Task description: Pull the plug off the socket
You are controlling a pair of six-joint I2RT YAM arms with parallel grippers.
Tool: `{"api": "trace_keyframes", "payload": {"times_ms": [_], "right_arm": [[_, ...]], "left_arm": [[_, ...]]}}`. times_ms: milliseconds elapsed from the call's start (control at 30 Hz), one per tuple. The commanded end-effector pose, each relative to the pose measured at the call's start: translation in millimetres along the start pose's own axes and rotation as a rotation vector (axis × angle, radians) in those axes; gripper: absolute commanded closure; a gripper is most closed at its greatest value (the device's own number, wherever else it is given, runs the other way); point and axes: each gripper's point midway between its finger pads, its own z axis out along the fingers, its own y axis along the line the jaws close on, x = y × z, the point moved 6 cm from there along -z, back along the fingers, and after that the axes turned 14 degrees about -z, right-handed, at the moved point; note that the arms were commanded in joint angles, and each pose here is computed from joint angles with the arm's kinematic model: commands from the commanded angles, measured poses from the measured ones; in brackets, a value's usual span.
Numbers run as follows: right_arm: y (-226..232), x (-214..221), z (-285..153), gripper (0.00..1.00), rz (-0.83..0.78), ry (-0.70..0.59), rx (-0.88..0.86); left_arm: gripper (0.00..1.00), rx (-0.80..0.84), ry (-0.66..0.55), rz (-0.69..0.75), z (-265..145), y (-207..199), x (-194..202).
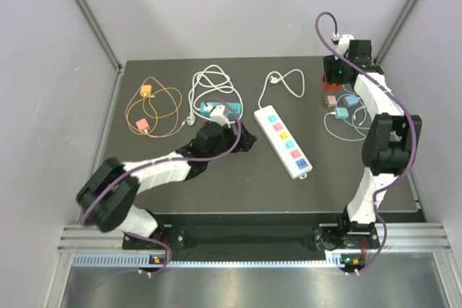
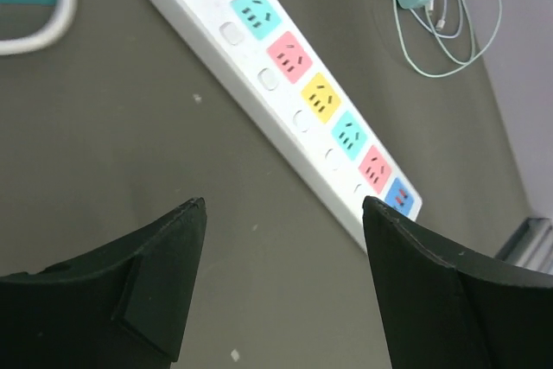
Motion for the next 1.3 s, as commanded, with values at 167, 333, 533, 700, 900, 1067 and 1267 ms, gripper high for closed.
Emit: {"api": "trace_keyframes", "payload": {"times_ms": [167, 333, 533, 700, 900, 1067, 1267], "right_arm": [[-44.9, -6.5, 57.2, 0.91, 0.021, -0.015, 0.112], [-52.1, 2.1, 79.8, 0.83, 0.034, 0.01, 0.124], [-57.8, 12.6, 92.6, 0.74, 0.044, 0.027, 0.133], [-61.8, 23.5, 91.1, 0.51, 0.061, 0.043, 0.114], [-71.7, 21.5, 68.3, 0.27, 0.08, 0.012, 0.106], [-82.5, 14.0, 44.1, 0.16, 0.092, -0.027, 0.102], [-75.5, -7.9, -4.7, 0.0, 0.034, -0.124, 0.021]], "left_arm": [[0.09, -0.182, -0.163, 0.143, -87.6, 30.9, -21.9], [0.04, -0.185, -0.227, 0.112, -129.5, 39.5, -21.9], [0.03, -0.175, -0.242, 0.043, -159.4, 53.5, -8.9], [0.02, -0.184, -0.247, 0.015, -172.3, 62.9, -2.0], [0.02, -0.162, -0.242, 0.001, -179.4, 59.2, -1.5], [0.02, -0.144, -0.241, -0.011, -181.3, 54.8, -2.8], [0.02, -0.13, -0.242, -0.009, -186.7, 47.4, -7.1]]}}
